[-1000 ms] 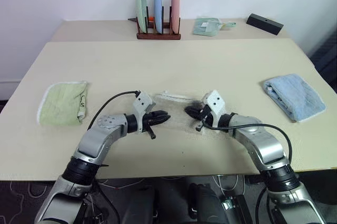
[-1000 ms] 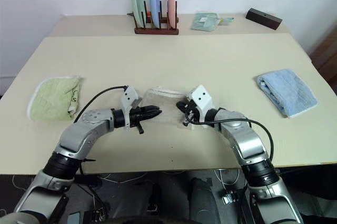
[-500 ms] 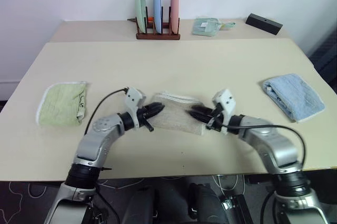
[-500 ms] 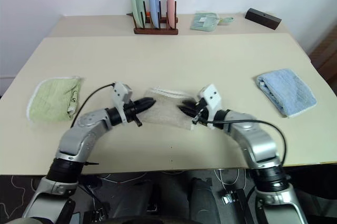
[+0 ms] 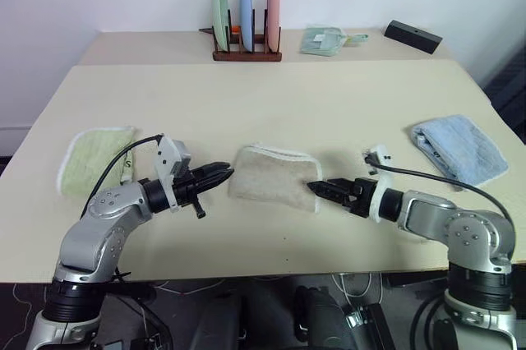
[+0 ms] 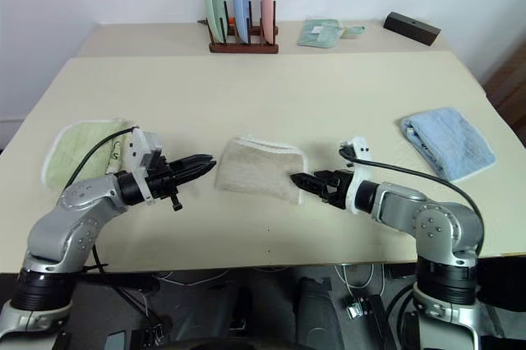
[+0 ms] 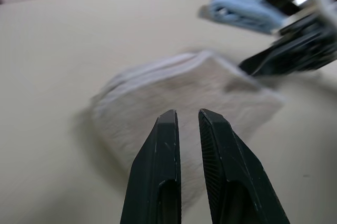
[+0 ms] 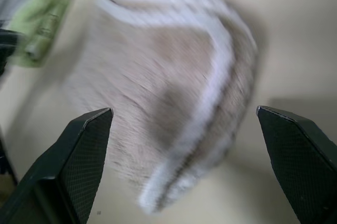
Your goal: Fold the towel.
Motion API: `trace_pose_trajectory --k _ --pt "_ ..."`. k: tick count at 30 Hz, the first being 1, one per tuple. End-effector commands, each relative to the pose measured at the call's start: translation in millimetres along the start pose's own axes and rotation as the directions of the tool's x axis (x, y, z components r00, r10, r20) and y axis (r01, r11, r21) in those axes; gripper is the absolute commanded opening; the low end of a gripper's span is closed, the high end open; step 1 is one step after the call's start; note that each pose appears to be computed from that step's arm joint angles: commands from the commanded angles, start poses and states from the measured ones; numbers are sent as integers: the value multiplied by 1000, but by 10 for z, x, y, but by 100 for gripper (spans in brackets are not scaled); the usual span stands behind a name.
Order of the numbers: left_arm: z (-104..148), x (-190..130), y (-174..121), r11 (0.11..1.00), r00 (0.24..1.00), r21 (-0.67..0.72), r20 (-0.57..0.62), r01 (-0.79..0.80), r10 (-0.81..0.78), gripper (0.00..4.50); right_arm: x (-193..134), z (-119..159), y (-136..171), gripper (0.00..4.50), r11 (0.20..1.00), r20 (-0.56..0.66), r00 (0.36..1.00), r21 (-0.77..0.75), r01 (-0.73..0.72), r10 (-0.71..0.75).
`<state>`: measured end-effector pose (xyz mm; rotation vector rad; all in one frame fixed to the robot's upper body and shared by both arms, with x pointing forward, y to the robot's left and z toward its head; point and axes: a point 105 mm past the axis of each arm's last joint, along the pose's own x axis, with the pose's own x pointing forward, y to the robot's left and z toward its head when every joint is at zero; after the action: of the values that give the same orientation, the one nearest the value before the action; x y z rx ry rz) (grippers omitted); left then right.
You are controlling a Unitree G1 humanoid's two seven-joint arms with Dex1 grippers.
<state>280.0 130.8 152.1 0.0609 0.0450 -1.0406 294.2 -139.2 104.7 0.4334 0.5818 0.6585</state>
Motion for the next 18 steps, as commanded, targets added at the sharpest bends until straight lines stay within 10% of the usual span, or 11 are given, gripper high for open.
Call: trace_pose_trajectory --k 1,8,18 --pt "55 0 -56 1000 1000 9 17 21 -21 59 143 -15 76 446 1000 -9 1000 8 -1 1" --pt "47 17 -31 1000 1000 23 15 9 -10 59 463 -13 198 422 998 -20 999 64 -25 26" --pt "-30 -58 -53 1000 1000 20 -7 -10 10 59 430 175 270 6 988 68 995 131 -83 74"
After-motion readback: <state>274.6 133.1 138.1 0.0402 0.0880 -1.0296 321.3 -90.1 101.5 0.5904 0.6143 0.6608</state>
